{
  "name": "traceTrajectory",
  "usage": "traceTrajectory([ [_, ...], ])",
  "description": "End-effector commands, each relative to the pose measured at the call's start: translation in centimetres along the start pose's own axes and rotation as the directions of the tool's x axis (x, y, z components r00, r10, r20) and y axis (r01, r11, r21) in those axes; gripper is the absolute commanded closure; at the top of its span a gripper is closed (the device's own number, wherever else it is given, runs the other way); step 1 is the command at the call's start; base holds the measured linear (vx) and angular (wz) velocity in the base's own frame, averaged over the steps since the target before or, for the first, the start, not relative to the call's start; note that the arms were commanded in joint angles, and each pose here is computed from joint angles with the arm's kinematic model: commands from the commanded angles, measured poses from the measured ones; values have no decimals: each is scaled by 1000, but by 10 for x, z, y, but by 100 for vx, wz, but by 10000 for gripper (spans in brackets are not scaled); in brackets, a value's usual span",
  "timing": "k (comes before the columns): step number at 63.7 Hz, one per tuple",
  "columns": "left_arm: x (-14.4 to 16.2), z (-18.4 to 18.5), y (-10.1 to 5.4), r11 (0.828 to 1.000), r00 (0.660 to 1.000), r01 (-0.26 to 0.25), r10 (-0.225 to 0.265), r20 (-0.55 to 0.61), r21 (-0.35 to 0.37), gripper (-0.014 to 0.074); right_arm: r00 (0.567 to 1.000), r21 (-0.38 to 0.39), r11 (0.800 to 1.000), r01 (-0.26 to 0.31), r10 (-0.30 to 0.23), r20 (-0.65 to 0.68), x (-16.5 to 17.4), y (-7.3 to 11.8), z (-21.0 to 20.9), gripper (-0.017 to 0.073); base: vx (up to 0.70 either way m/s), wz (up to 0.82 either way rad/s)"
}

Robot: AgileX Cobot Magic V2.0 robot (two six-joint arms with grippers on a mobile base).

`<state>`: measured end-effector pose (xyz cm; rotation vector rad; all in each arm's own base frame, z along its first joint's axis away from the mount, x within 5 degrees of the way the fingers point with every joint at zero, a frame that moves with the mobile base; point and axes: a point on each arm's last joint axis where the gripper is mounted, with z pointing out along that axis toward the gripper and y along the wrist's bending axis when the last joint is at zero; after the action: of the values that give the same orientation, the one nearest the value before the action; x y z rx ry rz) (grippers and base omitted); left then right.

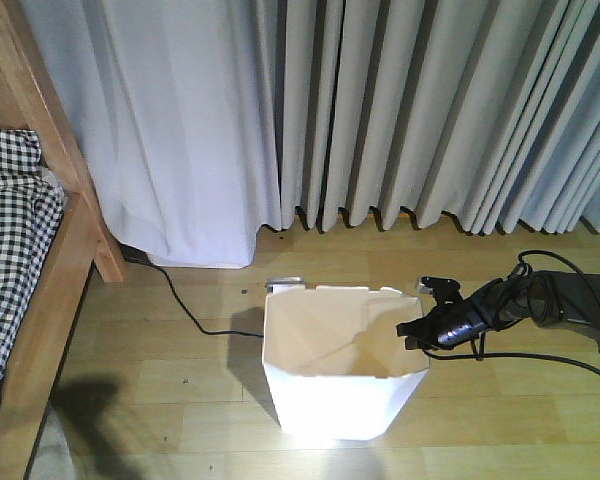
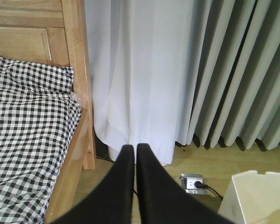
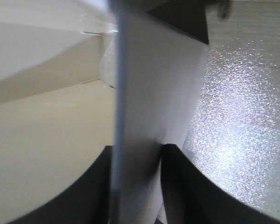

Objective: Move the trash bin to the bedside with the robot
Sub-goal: 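Lower the held bin onto the floor near the bed with the right gripper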

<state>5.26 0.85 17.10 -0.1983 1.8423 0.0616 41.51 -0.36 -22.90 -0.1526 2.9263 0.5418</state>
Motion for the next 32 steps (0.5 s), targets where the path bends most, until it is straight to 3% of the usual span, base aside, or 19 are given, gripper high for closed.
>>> traceTrajectory([
  [1,-5,-1,-1,1000,997,5,-6,76,11,600,998,-33,999,26,-24,59,-31,9,-27,222,0,0],
  [15,-5,-1,-1,1000,997,5,-6,76,11,600,997,-14,1000,27,-26,70,-32,7,-27,125,0,0],
  [32,-5,-1,-1,1000,997,5,-6,76,11,600,996,7,1000,24,-24,81,-33,5,-27,118,0,0],
])
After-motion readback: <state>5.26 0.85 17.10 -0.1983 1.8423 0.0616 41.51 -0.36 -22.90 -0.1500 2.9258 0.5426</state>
